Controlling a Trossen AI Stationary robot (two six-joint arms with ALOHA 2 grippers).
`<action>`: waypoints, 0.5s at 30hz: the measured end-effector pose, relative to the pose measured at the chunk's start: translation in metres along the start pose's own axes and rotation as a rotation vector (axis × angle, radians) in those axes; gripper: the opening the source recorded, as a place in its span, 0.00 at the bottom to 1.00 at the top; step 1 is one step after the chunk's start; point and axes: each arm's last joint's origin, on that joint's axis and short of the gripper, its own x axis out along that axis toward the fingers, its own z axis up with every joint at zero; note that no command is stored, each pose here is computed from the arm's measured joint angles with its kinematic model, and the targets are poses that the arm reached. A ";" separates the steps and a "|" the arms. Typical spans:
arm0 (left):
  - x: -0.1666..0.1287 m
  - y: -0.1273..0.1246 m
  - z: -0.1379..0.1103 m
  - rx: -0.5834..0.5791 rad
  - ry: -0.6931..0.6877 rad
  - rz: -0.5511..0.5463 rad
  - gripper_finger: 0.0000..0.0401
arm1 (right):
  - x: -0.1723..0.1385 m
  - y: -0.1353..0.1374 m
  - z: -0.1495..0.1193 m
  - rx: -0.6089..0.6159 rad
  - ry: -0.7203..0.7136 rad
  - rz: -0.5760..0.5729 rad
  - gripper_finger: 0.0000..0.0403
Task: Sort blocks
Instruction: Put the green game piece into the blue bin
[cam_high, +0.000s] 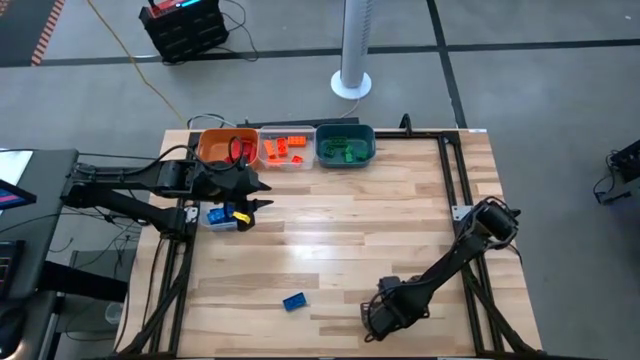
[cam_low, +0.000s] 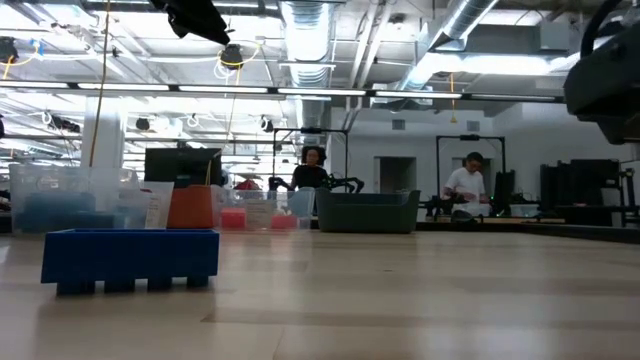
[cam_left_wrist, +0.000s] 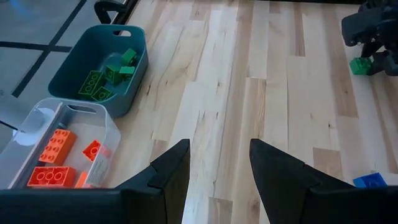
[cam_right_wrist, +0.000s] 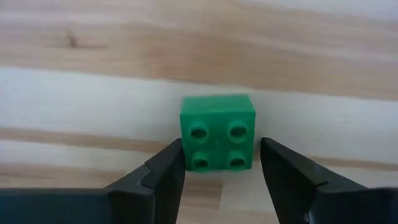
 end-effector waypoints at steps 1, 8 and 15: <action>0.000 0.000 0.000 0.000 0.000 0.000 0.40 | 0.000 0.000 0.000 -0.001 -0.006 -0.001 0.53; 0.000 0.000 0.000 -0.002 0.000 0.000 0.40 | 0.003 0.004 0.006 -0.032 -0.036 0.005 0.42; 0.000 0.000 0.000 -0.010 0.002 0.000 0.40 | 0.001 0.006 0.008 -0.071 -0.041 0.016 0.35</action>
